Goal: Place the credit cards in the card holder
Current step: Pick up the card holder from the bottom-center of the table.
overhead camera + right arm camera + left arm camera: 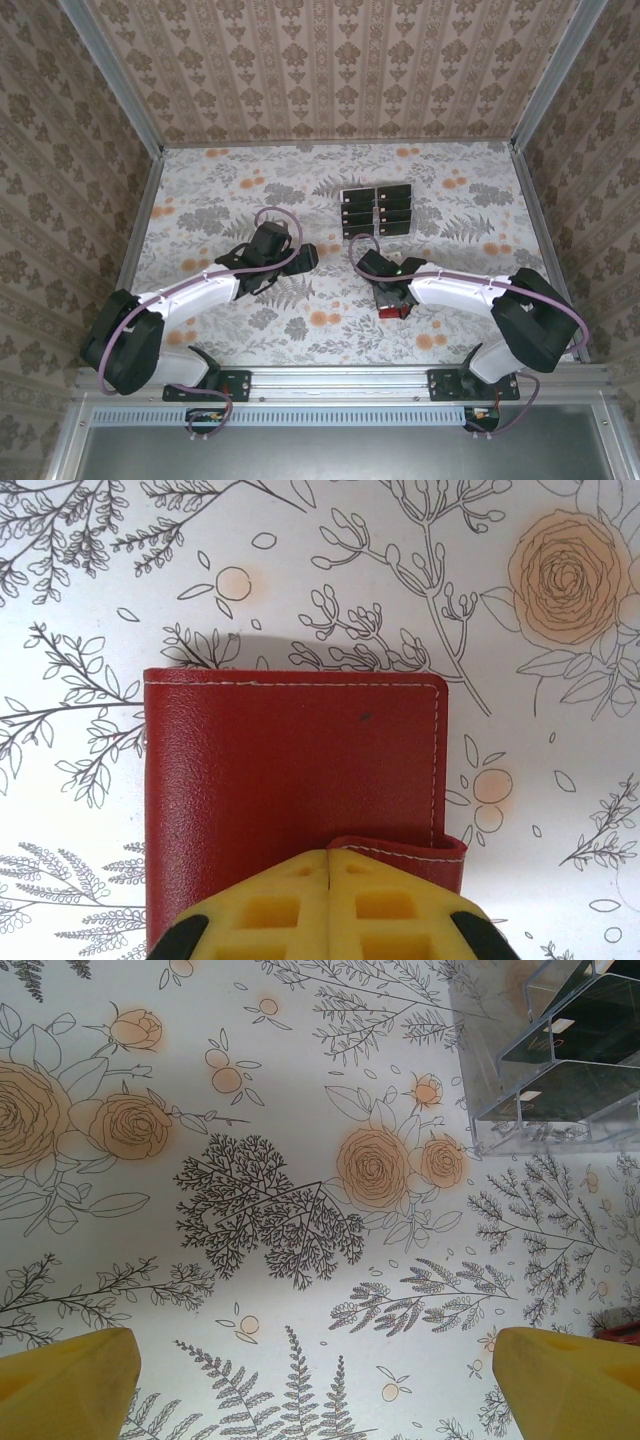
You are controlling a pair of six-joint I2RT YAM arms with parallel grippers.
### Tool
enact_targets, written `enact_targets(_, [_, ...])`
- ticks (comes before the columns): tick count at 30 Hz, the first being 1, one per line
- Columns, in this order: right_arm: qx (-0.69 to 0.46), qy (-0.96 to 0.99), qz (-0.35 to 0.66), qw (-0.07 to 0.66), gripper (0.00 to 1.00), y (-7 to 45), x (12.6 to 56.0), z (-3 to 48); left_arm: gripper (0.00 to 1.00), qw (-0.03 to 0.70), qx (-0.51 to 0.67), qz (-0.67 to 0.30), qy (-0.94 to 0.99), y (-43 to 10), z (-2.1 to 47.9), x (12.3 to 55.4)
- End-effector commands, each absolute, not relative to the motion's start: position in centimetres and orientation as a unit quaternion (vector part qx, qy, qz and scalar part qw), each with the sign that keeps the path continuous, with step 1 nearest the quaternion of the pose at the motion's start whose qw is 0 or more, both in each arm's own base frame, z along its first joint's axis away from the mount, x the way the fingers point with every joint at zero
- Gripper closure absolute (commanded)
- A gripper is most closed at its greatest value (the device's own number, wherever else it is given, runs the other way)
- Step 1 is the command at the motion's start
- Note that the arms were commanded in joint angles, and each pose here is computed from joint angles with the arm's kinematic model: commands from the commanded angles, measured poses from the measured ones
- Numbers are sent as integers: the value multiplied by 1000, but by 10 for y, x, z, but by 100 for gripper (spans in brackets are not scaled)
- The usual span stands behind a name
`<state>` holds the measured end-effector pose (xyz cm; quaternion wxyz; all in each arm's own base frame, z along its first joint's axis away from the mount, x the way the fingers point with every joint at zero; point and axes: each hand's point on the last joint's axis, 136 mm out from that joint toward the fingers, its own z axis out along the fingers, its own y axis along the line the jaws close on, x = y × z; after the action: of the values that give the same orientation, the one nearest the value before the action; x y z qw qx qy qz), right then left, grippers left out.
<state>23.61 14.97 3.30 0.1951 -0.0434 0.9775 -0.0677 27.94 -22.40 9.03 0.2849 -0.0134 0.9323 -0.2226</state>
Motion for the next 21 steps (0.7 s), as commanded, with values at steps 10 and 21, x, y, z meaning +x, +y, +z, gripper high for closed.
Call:
enact_targets(10, [-26, 971, 52, 234, 100, 178, 236, 81, 0, 292, -3, -225, 929, -224, 95, 276])
enact_targets(21, [-5, 962, 160, 220, 100, 232, 242, 77, 0, 288, -4, -218, 932, -218, 89, 271])
